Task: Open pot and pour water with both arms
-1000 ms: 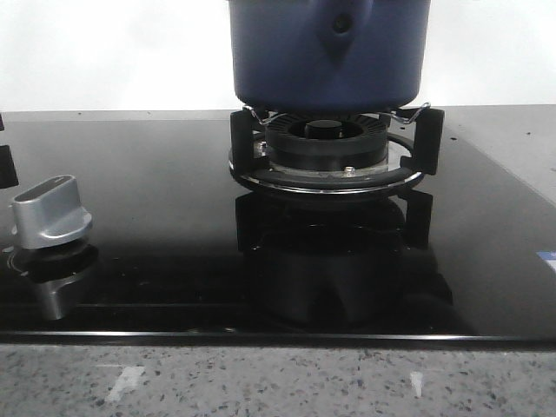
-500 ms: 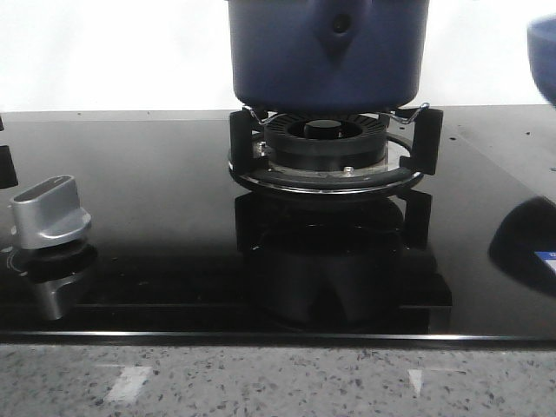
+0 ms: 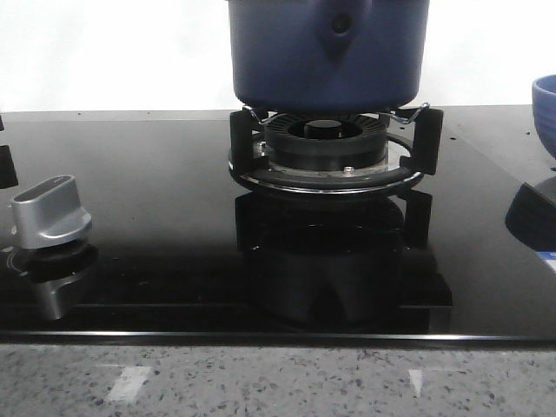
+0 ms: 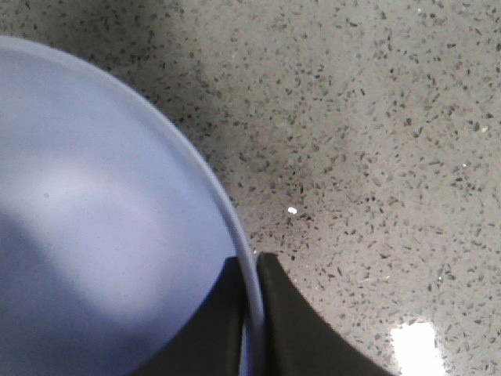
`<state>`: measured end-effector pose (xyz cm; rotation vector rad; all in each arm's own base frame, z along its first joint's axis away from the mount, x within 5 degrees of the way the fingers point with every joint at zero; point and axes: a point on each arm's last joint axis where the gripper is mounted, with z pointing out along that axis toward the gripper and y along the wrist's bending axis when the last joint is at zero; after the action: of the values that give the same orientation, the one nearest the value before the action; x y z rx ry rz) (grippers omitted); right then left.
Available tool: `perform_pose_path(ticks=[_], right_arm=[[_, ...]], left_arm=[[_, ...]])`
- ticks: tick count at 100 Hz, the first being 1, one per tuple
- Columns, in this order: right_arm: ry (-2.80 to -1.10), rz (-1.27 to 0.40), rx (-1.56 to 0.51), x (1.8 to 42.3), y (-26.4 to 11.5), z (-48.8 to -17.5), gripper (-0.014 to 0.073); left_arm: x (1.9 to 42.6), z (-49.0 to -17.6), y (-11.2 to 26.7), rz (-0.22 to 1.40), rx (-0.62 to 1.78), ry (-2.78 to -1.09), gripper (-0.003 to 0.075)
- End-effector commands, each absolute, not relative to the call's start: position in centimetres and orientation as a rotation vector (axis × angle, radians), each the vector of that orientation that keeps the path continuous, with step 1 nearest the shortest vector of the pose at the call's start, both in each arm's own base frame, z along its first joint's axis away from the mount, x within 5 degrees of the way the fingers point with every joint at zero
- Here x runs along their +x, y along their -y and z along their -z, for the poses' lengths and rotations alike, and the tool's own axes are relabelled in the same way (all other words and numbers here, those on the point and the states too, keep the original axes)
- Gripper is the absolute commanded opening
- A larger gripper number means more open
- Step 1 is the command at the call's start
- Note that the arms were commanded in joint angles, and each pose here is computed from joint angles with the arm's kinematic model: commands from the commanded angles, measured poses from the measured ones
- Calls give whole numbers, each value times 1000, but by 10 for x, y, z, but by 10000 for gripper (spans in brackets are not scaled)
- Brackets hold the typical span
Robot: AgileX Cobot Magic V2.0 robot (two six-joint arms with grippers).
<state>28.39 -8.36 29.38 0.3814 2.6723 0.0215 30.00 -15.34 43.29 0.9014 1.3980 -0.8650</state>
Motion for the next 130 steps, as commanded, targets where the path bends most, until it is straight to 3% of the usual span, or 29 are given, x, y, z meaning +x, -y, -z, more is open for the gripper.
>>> perform_pose_path(ticks=[1,16,25,48,68,94,130], right_arm=[[-2585,9,358,283,86,-311,55],[-2584,15,355,283,86,-312,345],[-2570,19,349,282,85,-322,433],[-2424,52,315,263,79,-376,437],[-2306,75,293,234,69,-409,437],[-2238,86,280,213,62,-425,437],[-2234,75,278,213,61,-425,437]], left_arm=[[281,-466,151,913,846,-1279,245],[281,-466,151,913,846,-1279,245],[280,-466,152,917,851,-1277,245],[283,-459,162,945,872,-1290,245],[298,-432,186,983,926,-1325,245],[317,-403,203,989,951,-1365,245],[328,-388,212,1086,901,-1384,245]])
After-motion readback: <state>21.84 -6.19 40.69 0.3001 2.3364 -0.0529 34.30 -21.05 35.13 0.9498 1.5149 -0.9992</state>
